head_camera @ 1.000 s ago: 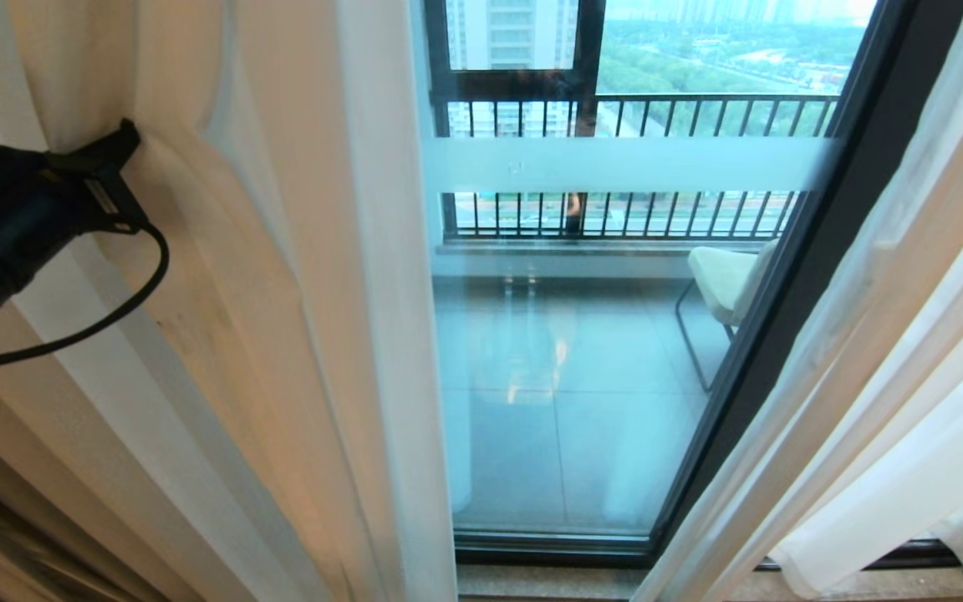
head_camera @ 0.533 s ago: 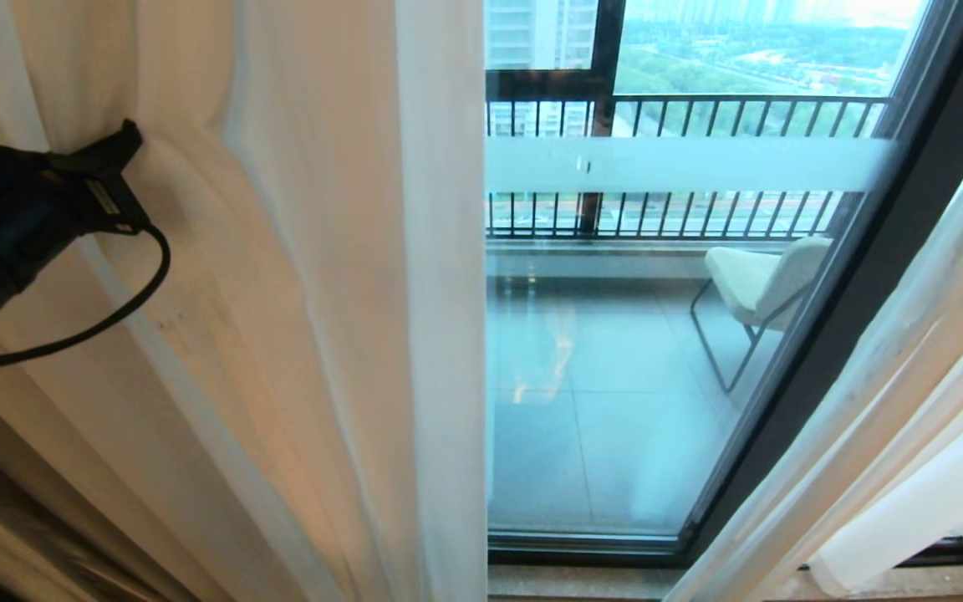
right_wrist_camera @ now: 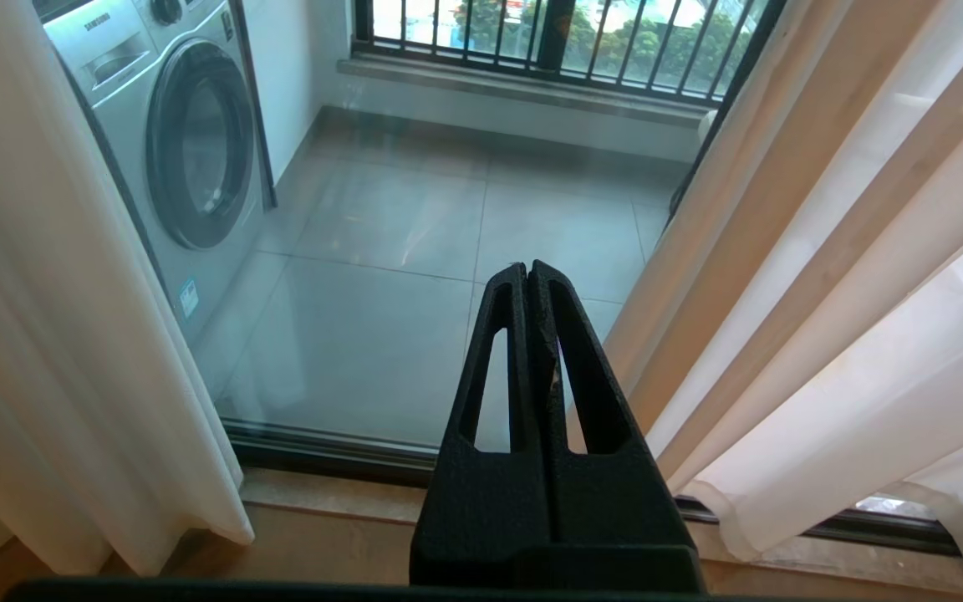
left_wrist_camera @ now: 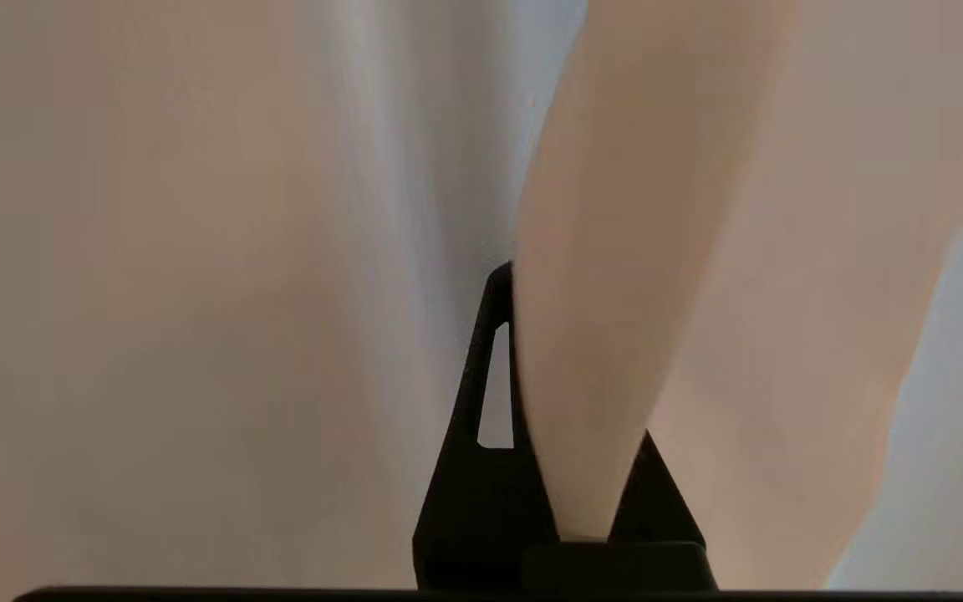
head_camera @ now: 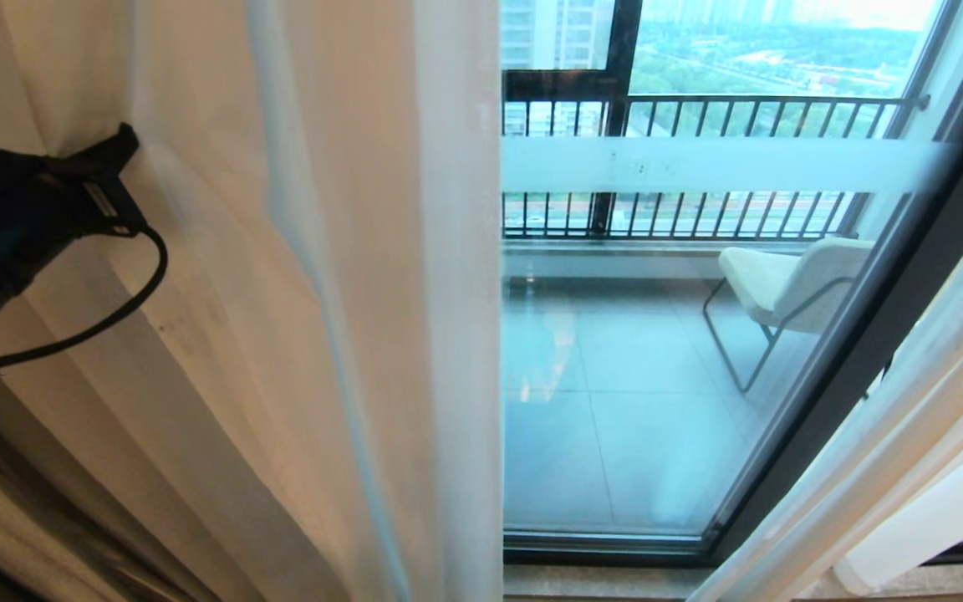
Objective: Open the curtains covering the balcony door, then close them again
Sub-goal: Pull the inner curtains open on both sides
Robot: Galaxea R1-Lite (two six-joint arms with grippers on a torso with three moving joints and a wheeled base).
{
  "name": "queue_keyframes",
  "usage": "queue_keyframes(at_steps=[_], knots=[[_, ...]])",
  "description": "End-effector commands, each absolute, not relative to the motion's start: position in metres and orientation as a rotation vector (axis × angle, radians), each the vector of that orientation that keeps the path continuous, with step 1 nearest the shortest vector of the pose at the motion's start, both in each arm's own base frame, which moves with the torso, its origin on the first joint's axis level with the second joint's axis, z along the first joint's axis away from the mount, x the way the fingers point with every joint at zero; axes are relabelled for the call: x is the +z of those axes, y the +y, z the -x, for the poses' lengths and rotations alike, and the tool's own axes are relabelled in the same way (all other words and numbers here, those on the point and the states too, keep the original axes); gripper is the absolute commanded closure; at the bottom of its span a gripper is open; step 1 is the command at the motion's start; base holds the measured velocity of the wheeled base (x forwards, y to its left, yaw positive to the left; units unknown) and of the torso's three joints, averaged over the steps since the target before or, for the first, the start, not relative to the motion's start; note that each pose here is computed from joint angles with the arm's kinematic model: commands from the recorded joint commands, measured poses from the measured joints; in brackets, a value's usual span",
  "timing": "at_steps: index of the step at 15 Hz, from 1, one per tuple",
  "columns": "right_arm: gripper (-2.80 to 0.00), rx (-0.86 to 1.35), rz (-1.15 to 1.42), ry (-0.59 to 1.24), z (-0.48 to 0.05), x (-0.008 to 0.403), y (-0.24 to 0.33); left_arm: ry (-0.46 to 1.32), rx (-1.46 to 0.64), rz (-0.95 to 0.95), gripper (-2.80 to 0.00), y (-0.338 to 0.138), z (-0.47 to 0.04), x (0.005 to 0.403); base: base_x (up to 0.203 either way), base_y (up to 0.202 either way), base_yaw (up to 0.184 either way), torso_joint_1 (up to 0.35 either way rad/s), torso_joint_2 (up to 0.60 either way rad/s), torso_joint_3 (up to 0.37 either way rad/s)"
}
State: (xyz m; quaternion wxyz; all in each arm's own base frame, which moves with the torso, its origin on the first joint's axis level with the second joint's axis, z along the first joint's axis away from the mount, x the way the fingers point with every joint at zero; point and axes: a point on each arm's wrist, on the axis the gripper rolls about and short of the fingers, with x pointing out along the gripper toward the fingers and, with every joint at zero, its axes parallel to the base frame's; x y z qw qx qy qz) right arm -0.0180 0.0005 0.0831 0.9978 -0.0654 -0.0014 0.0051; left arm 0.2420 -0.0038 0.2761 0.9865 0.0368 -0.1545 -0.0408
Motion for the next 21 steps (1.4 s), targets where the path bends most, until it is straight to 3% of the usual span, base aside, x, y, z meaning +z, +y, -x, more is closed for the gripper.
queue_keyframes(at_steps=[1,13,21], knots=[[0.0,0.011,0.132,-0.004,0.018,0.083,0.001,-0.313,-0.086,-0.073,0.0,-0.004,-0.243,0.276,0.0,0.0,0.0,0.0,0.0,0.0],[0.0,0.009,0.132,-0.001,0.018,0.083,0.001,-0.304,-0.073,-0.071,0.0,-0.003,-0.253,0.275,0.0,0.0,0.0,0.0,0.0,0.0],[0.0,0.011,0.132,-0.001,0.018,0.083,0.001,-0.338,0.201,-0.089,0.0,0.048,-0.263,0.287,0.0,0.0,0.0,0.0,0.0,0.0]])
